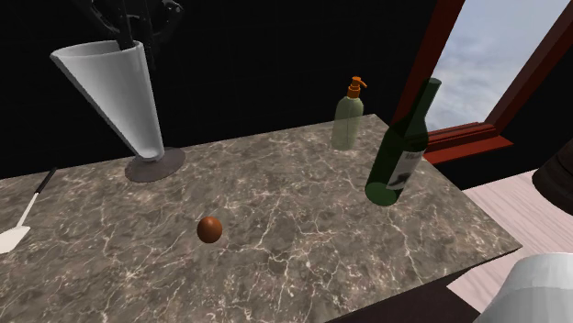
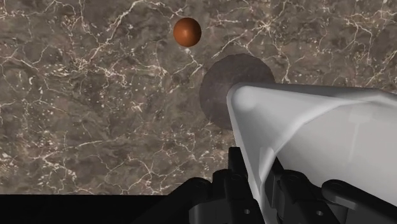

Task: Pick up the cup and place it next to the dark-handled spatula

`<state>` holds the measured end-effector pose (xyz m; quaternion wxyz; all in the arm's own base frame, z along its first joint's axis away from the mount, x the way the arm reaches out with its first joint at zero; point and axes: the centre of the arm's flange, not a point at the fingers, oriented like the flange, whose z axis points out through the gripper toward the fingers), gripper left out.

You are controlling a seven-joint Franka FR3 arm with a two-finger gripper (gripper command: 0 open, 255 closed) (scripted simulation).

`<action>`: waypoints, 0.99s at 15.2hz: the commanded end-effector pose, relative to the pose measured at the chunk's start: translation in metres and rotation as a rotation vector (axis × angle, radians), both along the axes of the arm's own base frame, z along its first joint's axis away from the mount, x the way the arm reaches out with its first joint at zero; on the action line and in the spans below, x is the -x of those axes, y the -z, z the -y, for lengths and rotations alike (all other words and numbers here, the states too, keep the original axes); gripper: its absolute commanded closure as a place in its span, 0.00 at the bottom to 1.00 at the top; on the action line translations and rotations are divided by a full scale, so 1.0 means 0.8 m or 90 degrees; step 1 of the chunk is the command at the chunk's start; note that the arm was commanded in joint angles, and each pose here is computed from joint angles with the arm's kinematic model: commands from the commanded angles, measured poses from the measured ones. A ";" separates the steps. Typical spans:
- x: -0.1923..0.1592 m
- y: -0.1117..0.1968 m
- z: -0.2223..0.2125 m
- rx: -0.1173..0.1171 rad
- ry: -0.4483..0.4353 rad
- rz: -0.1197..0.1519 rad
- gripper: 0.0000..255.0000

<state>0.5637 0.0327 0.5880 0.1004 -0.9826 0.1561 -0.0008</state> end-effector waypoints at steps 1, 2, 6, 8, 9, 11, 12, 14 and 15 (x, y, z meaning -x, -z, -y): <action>-0.008 0.011 -0.028 0.000 0.001 0.001 1.00; -0.013 0.016 -0.043 0.000 0.001 0.001 1.00; -0.030 0.038 -0.103 0.000 0.001 0.001 1.00; -0.039 0.049 -0.133 0.000 0.001 0.001 1.00; -0.043 0.055 -0.148 0.000 0.001 0.001 1.00; -0.052 0.066 -0.177 0.000 0.001 0.001 1.00; -0.057 0.072 -0.192 0.000 0.001 0.001 1.00; -0.065 0.083 -0.222 0.000 0.001 0.001 1.00; -0.070 0.088 -0.237 0.000 0.001 0.001 1.00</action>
